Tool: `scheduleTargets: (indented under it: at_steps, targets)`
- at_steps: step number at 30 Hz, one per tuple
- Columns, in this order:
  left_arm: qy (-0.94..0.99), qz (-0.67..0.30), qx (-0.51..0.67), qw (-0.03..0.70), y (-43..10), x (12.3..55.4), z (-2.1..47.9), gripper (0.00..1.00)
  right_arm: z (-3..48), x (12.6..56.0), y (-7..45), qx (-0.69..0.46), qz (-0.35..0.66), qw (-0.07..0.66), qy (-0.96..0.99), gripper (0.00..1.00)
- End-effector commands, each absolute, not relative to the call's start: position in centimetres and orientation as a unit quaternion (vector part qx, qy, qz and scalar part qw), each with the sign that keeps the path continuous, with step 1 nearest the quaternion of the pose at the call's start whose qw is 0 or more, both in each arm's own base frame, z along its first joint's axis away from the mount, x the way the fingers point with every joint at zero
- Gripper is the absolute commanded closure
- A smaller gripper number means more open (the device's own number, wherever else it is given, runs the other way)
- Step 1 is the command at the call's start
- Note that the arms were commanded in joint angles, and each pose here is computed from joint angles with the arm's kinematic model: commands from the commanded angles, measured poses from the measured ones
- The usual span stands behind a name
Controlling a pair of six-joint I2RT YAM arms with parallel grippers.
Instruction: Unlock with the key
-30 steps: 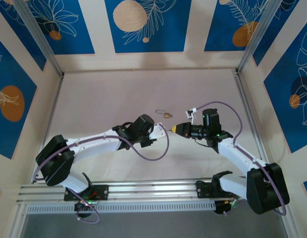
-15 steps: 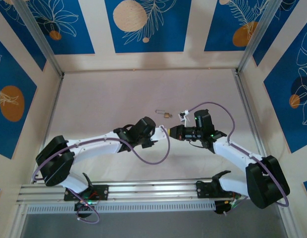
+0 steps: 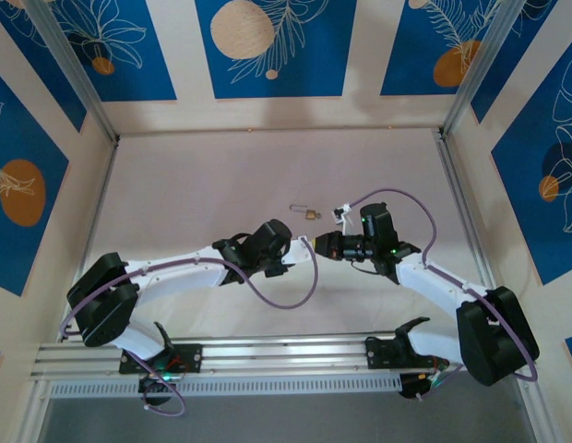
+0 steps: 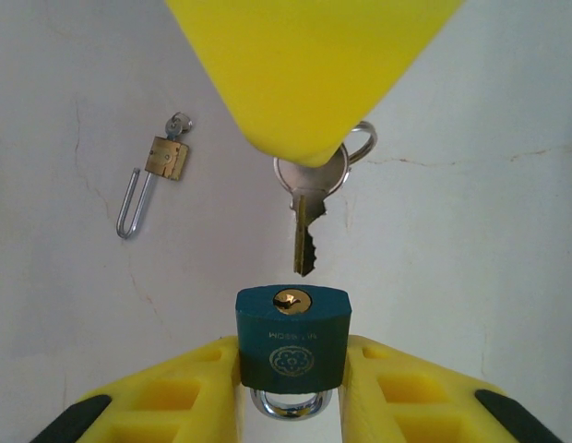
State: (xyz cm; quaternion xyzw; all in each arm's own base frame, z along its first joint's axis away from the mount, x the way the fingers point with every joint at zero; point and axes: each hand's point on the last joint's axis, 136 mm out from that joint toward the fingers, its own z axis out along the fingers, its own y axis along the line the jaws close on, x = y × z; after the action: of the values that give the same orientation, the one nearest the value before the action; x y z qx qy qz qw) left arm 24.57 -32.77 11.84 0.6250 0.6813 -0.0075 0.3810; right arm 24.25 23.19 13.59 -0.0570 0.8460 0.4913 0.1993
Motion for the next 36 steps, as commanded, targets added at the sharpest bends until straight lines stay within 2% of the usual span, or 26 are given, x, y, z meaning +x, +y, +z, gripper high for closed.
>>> scheduleTargets:
  at_steps: [1, 36]
  targets:
    - [0.671, -0.005, 0.628, 0.393, -33.1, 24.3, 12.6, 0.71, 14.7, 24.9, 23.8, -0.064, 0.498, 0.211, 0.838, 1.0]
    - [0.671, 0.006, 0.625, 0.399, -33.2, 24.6, 12.8, 0.72, 13.6, 24.8, 24.8, -0.062, 0.505, 0.19, 0.839, 1.0]
